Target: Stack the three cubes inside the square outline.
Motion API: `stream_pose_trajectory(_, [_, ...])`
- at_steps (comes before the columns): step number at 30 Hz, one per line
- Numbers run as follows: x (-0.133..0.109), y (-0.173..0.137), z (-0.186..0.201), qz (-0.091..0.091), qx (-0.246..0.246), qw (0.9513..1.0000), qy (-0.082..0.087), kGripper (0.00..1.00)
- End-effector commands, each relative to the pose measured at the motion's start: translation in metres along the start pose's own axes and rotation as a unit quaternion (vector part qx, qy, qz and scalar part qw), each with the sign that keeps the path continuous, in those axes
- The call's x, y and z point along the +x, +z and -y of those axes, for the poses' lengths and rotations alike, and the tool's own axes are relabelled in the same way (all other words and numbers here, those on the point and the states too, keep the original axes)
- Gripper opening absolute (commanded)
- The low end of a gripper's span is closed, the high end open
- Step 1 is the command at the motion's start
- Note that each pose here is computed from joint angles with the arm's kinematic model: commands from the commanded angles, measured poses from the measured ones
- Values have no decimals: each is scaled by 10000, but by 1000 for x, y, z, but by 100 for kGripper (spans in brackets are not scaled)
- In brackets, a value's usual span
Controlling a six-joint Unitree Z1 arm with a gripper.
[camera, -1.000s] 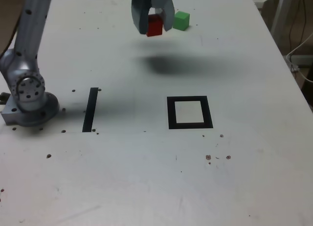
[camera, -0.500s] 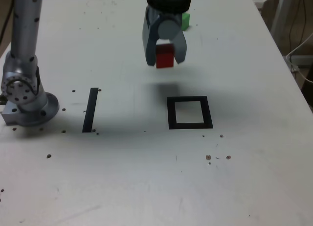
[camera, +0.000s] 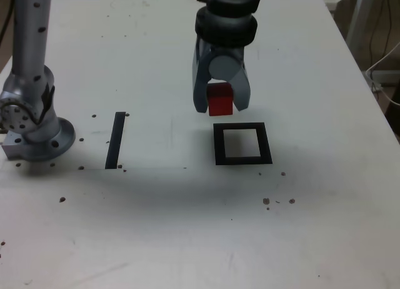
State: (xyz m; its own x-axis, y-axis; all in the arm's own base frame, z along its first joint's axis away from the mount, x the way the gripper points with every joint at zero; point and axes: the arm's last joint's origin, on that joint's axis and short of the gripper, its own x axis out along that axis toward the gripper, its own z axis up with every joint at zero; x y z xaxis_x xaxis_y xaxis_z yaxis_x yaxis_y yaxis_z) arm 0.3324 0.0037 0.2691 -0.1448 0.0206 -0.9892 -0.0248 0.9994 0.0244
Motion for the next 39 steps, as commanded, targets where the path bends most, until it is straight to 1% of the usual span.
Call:
stream_pose_trajectory(1, [6, 3, 3, -43, 13, 10000, -7, 29])
stream_pose_trajectory(9, [19, 13, 14, 23, 49, 10000, -2, 29])
stream_pose_trajectory(17, [38, 23, 27, 97, 53, 9999, -20, 29])
stream_pose_trajectory(35, [58, 32, 26, 169, -34, 9998, -16, 30])
stream_pose_trajectory(36, [59, 32, 25, 173, -42, 9998, -19, 32])
stream_pose_trajectory(37, [60, 33, 25, 175, -50, 9998, -22, 35])
stream_pose_trajectory(38, [61, 33, 24, 179, -57, 9998, -25, 41])
stream_pose_trajectory(39, [62, 33, 24, 183, -61, 9998, -27, 50])
